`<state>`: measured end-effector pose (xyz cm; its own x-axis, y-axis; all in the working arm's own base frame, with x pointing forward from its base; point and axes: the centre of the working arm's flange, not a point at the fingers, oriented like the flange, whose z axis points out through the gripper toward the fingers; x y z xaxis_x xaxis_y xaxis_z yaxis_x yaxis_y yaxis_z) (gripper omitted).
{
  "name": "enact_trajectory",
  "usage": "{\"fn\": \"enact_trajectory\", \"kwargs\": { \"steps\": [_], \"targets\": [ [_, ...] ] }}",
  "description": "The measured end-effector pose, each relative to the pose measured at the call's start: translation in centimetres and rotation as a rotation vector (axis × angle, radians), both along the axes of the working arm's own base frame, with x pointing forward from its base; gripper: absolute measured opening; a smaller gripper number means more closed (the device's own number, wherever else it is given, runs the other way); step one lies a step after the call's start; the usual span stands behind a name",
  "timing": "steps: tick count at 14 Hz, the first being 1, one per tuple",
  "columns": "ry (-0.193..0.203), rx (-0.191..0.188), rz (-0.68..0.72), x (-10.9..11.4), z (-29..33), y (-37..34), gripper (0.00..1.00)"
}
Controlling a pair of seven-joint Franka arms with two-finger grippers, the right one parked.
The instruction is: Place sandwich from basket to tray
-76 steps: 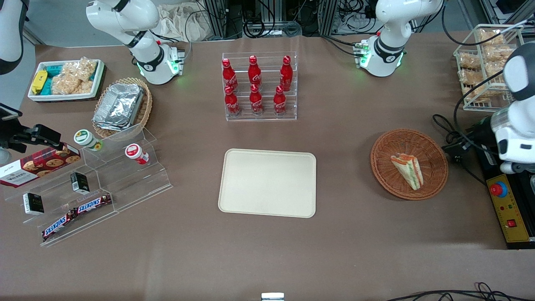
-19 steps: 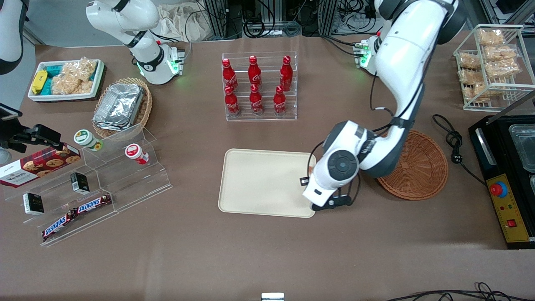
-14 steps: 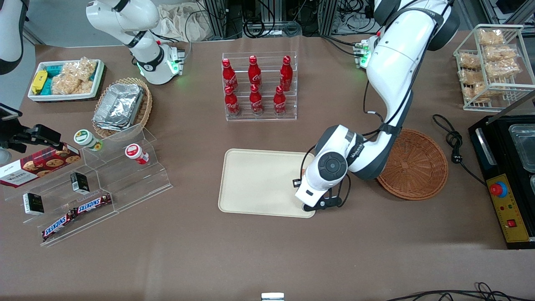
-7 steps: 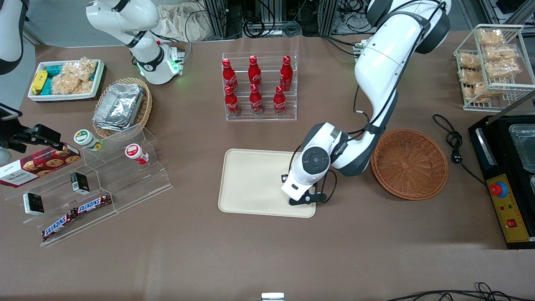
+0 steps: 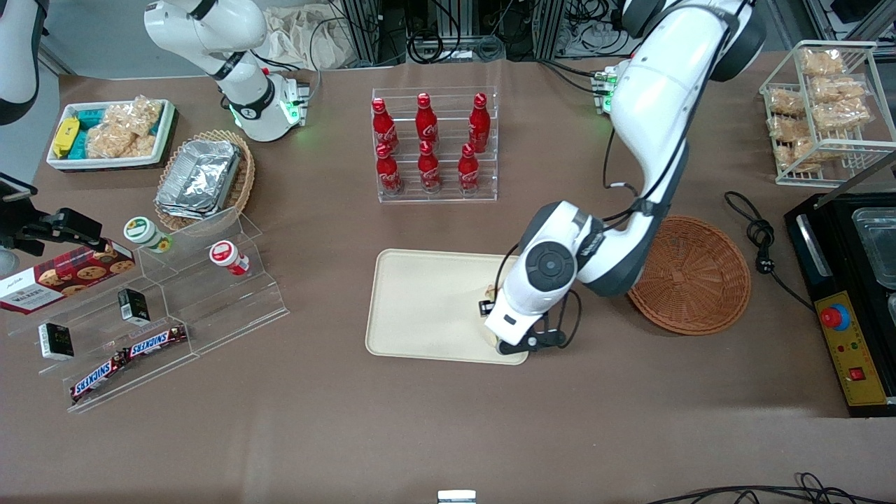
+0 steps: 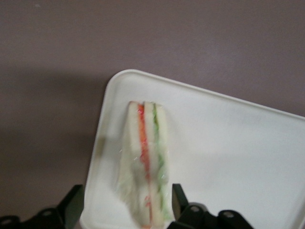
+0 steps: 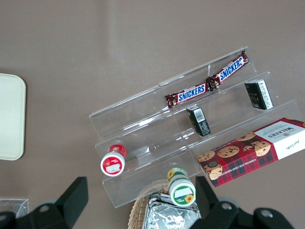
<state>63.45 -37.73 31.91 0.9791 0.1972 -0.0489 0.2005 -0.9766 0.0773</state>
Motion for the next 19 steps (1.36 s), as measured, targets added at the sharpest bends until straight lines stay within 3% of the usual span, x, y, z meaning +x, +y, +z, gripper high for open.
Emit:
{"fn": "enact_trajectory", "kwargs": {
  "steps": [1, 5, 13, 16, 19],
  "targets": [
    [-0.001, 0.010, 0.024, 0.6, 2.6, 2.0, 0.99],
    [0.019, 0.059, 0.133, 1.5, 12.2, 12.0, 1.00],
    [-0.006, 0.124, 0.119, -5.4, 20.6, 26.1, 1.00],
    [0.017, 0.114, 0.111, -6.2, 23.5, 30.9, 1.00],
    [0.011, 0.105, 0.106, -5.5, 25.2, 34.2, 1.00]
  ]
}}
